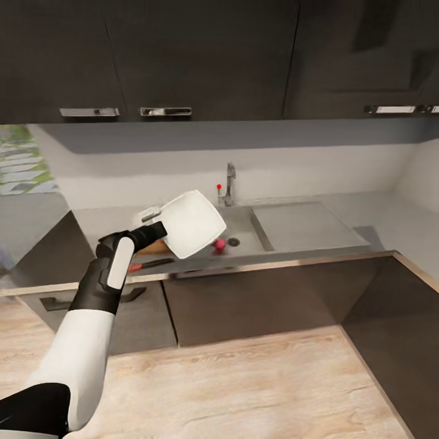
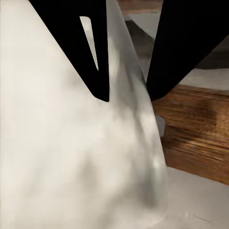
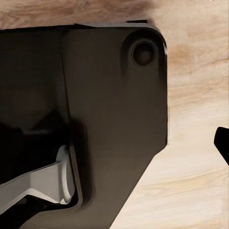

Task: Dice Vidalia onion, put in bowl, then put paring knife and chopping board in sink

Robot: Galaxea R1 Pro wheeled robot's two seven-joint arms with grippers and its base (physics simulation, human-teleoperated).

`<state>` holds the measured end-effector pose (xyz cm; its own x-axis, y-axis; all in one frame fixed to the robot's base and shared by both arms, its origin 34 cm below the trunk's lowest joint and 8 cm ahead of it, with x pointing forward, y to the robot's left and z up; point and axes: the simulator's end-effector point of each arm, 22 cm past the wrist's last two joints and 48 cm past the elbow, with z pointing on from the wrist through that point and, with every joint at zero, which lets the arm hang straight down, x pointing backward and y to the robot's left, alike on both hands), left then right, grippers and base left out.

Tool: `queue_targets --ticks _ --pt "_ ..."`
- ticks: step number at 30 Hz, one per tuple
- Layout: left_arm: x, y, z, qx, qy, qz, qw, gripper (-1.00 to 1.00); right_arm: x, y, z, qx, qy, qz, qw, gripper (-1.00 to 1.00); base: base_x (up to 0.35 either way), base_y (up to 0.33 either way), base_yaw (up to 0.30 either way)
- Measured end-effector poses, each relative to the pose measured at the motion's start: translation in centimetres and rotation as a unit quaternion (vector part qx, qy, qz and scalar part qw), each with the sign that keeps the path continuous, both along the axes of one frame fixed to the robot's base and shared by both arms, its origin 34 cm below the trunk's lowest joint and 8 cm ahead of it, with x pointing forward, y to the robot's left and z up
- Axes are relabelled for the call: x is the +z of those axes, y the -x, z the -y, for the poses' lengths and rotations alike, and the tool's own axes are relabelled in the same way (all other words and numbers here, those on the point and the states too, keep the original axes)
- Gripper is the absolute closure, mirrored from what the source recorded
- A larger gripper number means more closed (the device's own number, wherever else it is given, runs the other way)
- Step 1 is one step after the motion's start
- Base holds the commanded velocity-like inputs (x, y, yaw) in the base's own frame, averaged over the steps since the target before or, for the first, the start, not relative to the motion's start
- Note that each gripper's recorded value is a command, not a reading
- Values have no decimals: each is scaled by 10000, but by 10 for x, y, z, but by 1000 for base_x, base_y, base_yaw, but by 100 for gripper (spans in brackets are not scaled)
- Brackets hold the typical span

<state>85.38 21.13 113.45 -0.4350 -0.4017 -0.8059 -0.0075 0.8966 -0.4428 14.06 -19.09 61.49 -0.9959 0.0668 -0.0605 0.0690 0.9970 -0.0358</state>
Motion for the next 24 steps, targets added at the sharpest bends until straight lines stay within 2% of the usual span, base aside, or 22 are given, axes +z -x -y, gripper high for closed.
queue_targets --ticks 9,16,24 --pt "-1 2 -6 33 -20 -41 10000 100 0 -4 1 0 3 59 10000 -100 19 302 188" --pt "-7 2 -7 41 -14 -113 9999 100 0 -5 2 -11 12 68 10000 -100 165 308 19" --pt "-17 3 -22 170 42 -229 9996 100 0 -5 2 -9 12 69 10000 -100 239 258 0"
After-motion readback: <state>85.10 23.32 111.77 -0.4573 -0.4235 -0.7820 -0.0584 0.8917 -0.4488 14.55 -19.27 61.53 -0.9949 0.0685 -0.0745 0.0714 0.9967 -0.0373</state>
